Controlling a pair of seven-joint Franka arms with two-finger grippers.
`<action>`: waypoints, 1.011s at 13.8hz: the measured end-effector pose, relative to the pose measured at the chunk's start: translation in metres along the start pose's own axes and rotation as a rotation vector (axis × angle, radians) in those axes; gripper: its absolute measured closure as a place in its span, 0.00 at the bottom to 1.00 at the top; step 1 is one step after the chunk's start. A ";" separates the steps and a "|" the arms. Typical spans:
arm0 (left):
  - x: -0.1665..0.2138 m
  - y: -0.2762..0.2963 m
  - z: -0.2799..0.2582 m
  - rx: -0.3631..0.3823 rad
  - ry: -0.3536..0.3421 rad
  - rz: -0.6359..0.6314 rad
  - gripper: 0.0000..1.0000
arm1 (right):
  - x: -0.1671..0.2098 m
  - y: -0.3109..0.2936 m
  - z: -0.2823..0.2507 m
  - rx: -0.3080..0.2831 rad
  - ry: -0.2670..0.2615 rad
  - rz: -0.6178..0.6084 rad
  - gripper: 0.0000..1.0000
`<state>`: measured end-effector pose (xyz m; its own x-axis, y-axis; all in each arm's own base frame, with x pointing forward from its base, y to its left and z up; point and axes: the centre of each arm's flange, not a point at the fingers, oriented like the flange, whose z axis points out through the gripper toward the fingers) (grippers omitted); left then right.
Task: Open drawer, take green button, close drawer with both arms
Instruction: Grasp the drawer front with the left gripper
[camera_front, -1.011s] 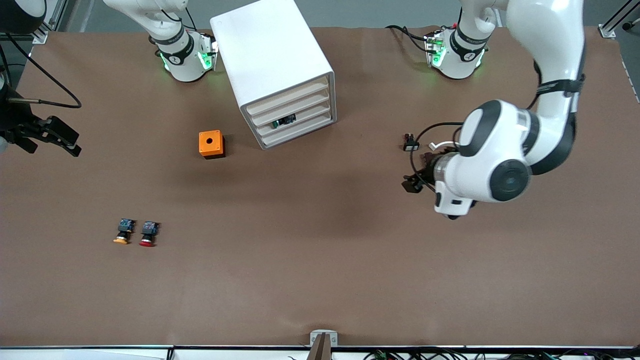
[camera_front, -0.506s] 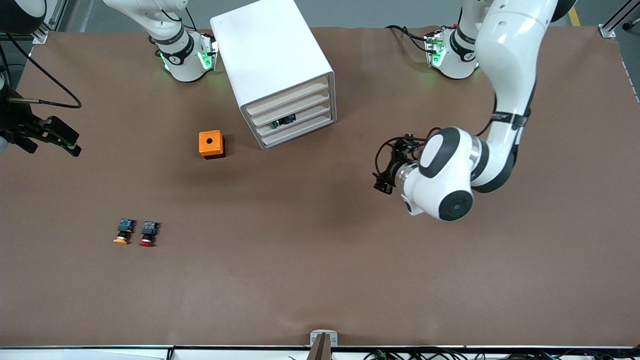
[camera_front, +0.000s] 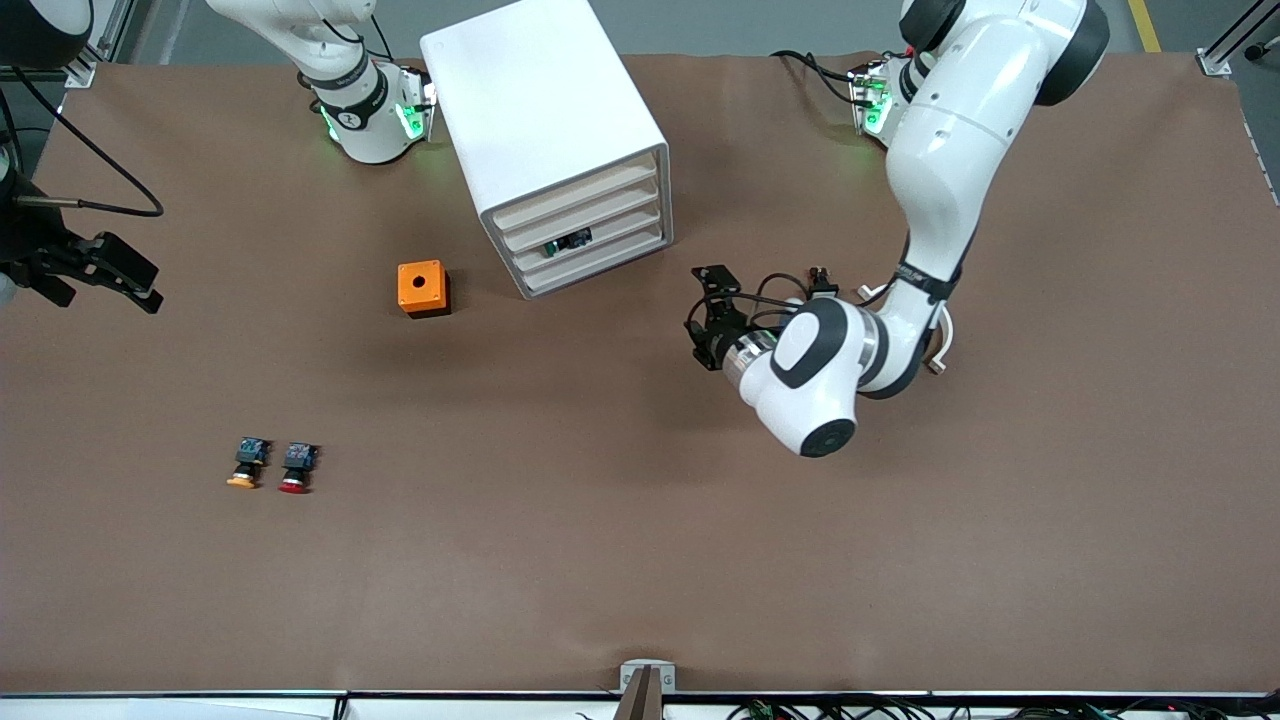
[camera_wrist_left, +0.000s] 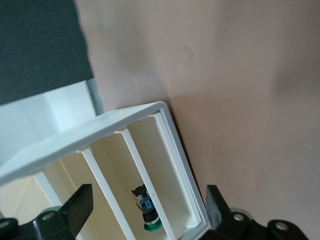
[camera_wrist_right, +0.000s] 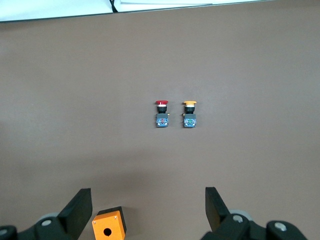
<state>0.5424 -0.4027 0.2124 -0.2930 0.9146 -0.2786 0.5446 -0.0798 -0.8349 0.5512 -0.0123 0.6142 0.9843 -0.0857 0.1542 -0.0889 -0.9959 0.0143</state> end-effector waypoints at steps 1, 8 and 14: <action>-0.002 0.006 0.016 0.035 -0.003 -0.036 0.00 | 0.000 0.000 0.000 0.000 0.000 0.000 0.00; -0.013 0.017 0.108 0.249 0.054 -0.171 0.12 | 0.000 0.000 0.000 0.000 0.000 0.000 0.00; -0.020 0.015 0.151 0.285 0.113 -0.177 0.28 | 0.000 0.000 0.000 0.000 0.000 0.000 0.00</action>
<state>0.4382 -0.4819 0.1339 -0.2655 0.9611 -0.0769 0.2474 -0.0092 -0.9689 0.5512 -0.0123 0.6141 0.9843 -0.0856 0.1541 -0.0889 -0.9959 0.0143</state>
